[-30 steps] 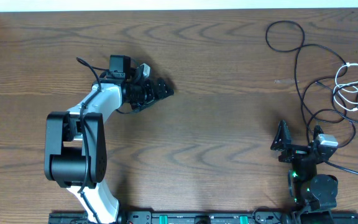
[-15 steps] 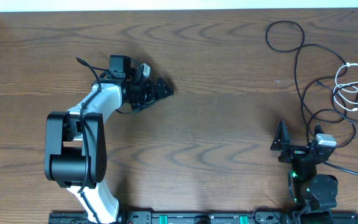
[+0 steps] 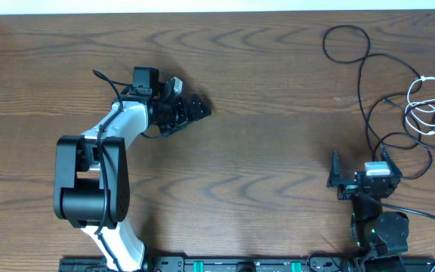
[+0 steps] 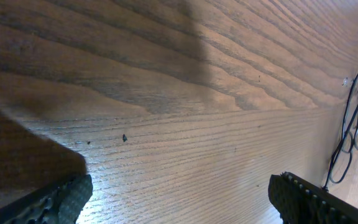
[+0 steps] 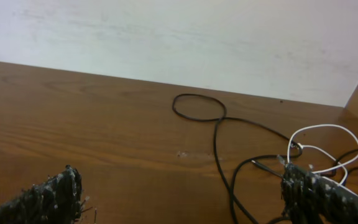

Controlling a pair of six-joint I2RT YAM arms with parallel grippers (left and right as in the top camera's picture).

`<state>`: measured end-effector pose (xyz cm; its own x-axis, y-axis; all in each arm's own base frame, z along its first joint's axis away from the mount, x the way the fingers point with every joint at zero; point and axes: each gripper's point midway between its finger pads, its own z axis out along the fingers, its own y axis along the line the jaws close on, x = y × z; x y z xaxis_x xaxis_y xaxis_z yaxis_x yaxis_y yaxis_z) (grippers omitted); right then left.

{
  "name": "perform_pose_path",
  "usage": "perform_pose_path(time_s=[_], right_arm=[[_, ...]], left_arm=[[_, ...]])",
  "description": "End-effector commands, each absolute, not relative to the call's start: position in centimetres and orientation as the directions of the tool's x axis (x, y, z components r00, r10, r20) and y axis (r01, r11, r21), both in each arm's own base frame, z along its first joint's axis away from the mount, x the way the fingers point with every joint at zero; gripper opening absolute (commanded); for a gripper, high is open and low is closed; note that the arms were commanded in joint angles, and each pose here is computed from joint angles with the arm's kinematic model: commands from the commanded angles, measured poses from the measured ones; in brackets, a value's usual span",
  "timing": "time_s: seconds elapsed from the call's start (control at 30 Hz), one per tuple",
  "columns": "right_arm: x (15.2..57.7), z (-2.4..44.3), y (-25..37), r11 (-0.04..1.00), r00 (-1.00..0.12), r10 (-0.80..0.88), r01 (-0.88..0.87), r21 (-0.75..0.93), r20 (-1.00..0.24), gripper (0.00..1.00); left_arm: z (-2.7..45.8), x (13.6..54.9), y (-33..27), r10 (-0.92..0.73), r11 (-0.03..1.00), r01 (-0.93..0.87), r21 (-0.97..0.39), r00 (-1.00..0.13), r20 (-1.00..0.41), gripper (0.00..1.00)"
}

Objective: Untangle cables

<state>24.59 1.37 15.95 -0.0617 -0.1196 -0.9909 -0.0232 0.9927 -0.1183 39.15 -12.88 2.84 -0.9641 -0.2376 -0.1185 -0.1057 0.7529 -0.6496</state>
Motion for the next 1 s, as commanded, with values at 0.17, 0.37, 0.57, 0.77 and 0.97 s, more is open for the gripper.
perform_pose_path(time_s=[0.17, 0.37, 0.57, 0.77, 0.97], right_arm=[[24.54, 15.91, 1.65, 0.989, -0.059, -0.145, -0.038, -0.143, -0.988, 0.99], [24.56, 15.93, 1.33, 0.989, -0.06, -0.144, -0.025, -0.143, -0.988, 0.99], [24.56, 15.93, 1.33, 0.989, -0.06, -0.145, -0.025, -0.143, -0.988, 0.99], [24.56, 15.93, 1.33, 0.989, -0.06, -0.144, -0.025, -0.143, -0.988, 0.99], [24.56, 15.93, 1.33, 0.989, -0.06, -0.144, -0.025, -0.143, -0.988, 0.99]], left_arm=[[1.45, 38.33, -12.43, -0.245, 0.771, -0.142, -0.621, -0.966, -0.084, 0.97], [1.45, 38.33, -12.43, -0.245, 0.771, -0.142, -0.621, -0.966, -0.084, 0.97], [1.45, 38.33, -12.43, -0.245, 0.771, -0.142, -0.621, -0.966, -0.084, 0.97], [1.45, 38.33, -12.43, -0.245, 0.771, -0.142, -0.621, -0.966, -0.084, 0.97], [1.45, 38.33, -12.43, -0.245, 0.771, -0.142, -0.621, -0.966, -0.084, 0.97]])
